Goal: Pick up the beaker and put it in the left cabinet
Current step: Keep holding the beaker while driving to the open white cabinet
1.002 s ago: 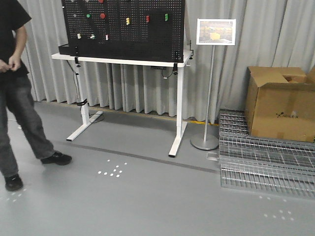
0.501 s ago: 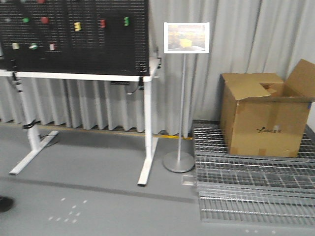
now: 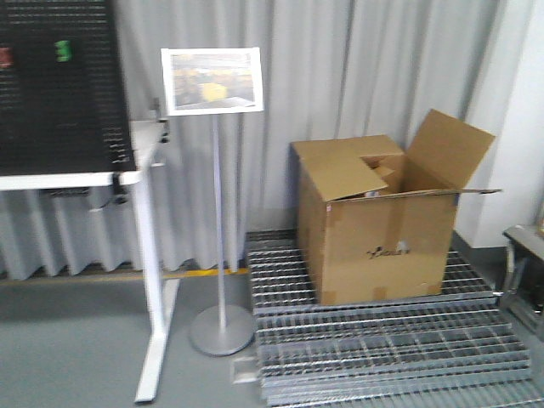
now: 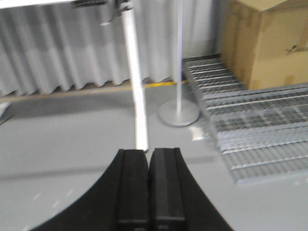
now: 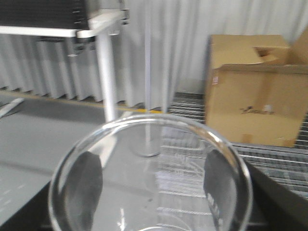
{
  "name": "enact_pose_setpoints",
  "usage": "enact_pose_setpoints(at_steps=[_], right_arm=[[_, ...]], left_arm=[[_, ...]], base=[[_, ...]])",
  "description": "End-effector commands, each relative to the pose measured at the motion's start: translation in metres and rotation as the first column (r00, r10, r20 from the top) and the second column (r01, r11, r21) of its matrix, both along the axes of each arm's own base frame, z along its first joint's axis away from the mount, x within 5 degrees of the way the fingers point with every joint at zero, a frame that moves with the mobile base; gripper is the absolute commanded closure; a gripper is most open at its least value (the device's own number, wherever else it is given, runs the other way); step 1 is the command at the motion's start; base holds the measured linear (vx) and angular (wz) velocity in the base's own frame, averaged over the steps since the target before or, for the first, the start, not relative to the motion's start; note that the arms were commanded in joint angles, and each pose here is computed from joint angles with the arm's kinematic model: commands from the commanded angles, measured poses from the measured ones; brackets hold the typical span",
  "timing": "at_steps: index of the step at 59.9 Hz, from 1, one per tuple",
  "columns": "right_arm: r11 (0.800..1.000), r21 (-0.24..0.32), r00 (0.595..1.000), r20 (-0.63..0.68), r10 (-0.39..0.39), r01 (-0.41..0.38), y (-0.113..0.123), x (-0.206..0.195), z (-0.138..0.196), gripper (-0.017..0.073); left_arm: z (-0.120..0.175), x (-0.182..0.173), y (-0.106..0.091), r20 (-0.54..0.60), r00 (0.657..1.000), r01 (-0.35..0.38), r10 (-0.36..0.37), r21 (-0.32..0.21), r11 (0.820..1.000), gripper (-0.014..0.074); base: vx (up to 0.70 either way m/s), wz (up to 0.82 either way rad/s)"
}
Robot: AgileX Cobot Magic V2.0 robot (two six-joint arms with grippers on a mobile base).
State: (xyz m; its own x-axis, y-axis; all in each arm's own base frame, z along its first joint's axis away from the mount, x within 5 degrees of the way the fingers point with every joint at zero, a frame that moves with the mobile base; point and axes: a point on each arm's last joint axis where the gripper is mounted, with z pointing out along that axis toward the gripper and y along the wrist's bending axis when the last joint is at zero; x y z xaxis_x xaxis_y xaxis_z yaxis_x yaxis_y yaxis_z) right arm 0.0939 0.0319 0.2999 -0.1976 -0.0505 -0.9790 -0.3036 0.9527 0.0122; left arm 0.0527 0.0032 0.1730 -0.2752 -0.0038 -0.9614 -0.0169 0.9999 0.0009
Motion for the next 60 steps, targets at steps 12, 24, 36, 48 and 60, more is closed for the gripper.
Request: enact_pose_setpoints(at_steps=[12,24,36,48,60], right_arm=[[0.999,0.020,0.995,0.090,0.034,-0.036,0.0031,0.0000,0.0158,0.0563],[0.999,0.020,0.995,0.089,0.033,-0.035,0.0030,0.0000,0.0157,0.0563],[0.999,0.020,0.995,0.089,0.033,-0.035,0.0030,0.0000,0.0157,0.0563],[0.999,0.020,0.995,0.089,0.033,-0.035,0.0030,0.0000,0.0157,0.0563],[0.999,0.019,0.996,0.088,0.032,-0.034,0.0029,0.0000,0.0156,0.0563]], left_arm=[[0.0123,0.0006,-0.0014,0.099,0.995,0.018,-0.017,-0.004,1.000,0.0590],[0.0123,0.0006,-0.0014,0.099,0.995,0.018,-0.017,-0.004,1.000,0.0590],[0.0123,0.0006,-0.0014,0.099,0.995,0.018,-0.017,-0.004,1.000,0.0590],[0.0123,0.0006,-0.0014,0.099,0.995,0.018,-0.017,-0.004,1.000,0.0590],[0.0123,0.0006,-0.0014,0.099,0.995,0.018,-0.017,-0.004,1.000,0.0590]], base=[[0.58,-0.57],[0.52,-0.69],[0.44,-0.74],[0.36,-0.71],[0.28,-0.73]])
